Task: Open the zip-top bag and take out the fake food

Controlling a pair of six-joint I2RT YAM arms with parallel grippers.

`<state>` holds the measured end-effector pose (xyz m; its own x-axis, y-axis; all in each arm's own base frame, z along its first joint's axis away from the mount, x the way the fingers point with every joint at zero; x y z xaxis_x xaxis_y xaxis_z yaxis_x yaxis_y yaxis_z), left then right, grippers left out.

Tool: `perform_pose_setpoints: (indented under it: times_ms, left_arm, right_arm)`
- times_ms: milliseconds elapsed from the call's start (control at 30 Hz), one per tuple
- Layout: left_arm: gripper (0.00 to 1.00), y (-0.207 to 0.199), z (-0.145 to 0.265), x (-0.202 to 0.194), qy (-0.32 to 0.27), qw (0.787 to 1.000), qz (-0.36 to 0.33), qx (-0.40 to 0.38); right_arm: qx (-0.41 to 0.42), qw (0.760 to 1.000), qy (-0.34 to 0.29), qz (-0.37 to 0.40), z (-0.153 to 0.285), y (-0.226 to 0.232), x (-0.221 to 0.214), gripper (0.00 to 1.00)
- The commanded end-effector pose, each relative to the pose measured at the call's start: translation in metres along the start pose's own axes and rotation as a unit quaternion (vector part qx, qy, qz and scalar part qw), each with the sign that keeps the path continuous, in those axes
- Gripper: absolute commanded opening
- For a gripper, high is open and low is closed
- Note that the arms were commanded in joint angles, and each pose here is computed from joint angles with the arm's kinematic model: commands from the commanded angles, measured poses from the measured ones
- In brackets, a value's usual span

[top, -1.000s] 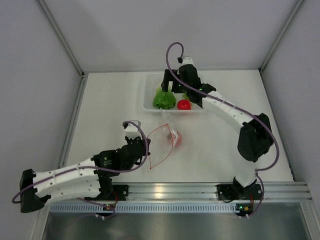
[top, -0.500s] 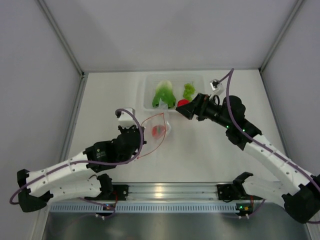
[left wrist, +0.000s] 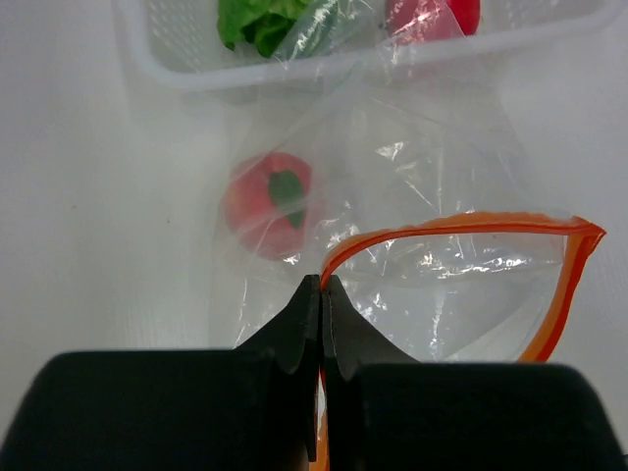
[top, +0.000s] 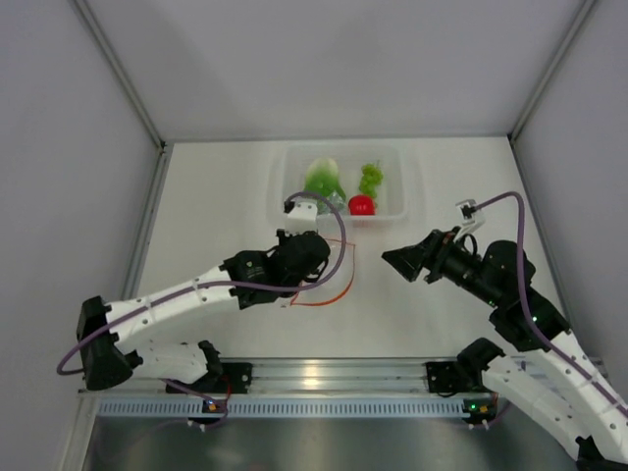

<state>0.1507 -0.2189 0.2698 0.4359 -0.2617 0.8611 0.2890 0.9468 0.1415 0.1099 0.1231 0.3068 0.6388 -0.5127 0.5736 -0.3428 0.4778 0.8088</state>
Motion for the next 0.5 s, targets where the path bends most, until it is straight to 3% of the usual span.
perform_pose_setpoints:
  times_ms: [0, 233, 467]
  left_arm:
    - [0.0, -0.024, -0.016, 0.001, -0.001, 0.999, 0.02, -0.051]
    - [0.0, -0.046, -0.03, 0.005, -0.014, 0.989, 0.107, -0.098]
    - [0.0, -0.041, -0.011, 0.029, -0.073, 0.965, 0.234, -0.091]
  right_arm:
    - [-0.009, 1.0, 0.022, -0.014, -0.002, -0.012, -0.013, 0.8]
    - [0.024, 0.995, 0.037, -0.085, -0.026, -0.019, -0.026, 0.54]
    - [0.047, 0.994, 0.055, -0.088, -0.036, -0.009, -0.048, 0.53]
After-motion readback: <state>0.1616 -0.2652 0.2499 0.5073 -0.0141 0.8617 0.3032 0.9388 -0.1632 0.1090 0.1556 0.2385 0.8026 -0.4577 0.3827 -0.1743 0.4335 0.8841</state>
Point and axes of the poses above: each gripper's point midway between its finger pads, its own z axis back along the fingers, its own y axis along the line the jaws close on, x = y × z, the point moved 10 cm from there along z, back along the fingers, and after that the axes turned 14 degrees about -z, right-handed, at the moved point
